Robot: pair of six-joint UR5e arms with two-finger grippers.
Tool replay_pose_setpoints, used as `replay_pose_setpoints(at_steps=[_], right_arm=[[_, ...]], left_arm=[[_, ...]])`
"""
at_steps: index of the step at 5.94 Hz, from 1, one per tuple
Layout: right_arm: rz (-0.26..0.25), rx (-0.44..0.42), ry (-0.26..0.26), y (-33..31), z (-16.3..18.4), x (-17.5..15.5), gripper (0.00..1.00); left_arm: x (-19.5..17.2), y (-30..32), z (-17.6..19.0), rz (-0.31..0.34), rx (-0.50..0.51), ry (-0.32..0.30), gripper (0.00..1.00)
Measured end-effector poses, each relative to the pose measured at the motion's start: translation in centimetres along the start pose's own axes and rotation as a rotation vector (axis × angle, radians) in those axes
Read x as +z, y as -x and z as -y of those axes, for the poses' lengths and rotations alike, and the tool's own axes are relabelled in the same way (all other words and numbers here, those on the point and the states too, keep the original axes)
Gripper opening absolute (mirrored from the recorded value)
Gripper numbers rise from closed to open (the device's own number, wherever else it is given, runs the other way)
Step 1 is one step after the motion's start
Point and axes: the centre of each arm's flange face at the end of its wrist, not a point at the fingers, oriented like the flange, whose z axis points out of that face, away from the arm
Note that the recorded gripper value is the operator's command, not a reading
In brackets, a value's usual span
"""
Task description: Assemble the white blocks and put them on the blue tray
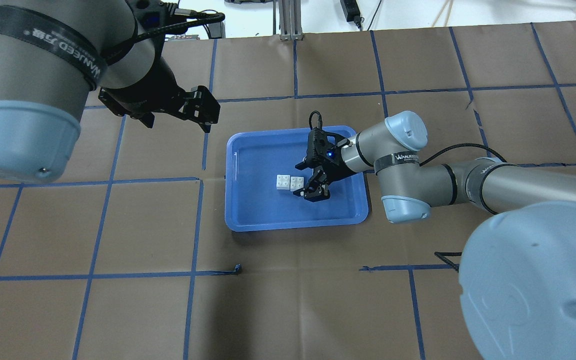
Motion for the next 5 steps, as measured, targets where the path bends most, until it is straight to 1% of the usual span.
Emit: replay_pose_setpoints(at_steps=[1, 2, 3, 4, 5], right_arm=[[-0.022, 0.015, 0.047, -1.2, 0.8, -2.0, 1.0], [-0.018, 0.066, 0.113, -2.7, 2.0, -5.3, 1.0], [-0.012, 0.15, 0.206, -4.2, 2.9, -9.5, 1.0], [-0.041, 0.281, 0.312, -5.5, 3.5, -14.0, 1.0], [-0.12, 0.46, 0.398, -6.4, 3.5, -17.7, 1.0]], left_arm=[[0.0, 0.0, 0.0, 0.0, 0.0, -0.001, 0.99], [0.0, 0.0, 0.0, 0.0, 0.0, -0.001, 0.99], [0.0, 0.0, 0.0, 0.0, 0.0, 0.0, 0.99], [0.0, 0.0, 0.0, 0.0, 0.0, 0.0, 0.99], [0.0, 0.0, 0.0, 0.0, 0.0, 0.0, 0.99]])
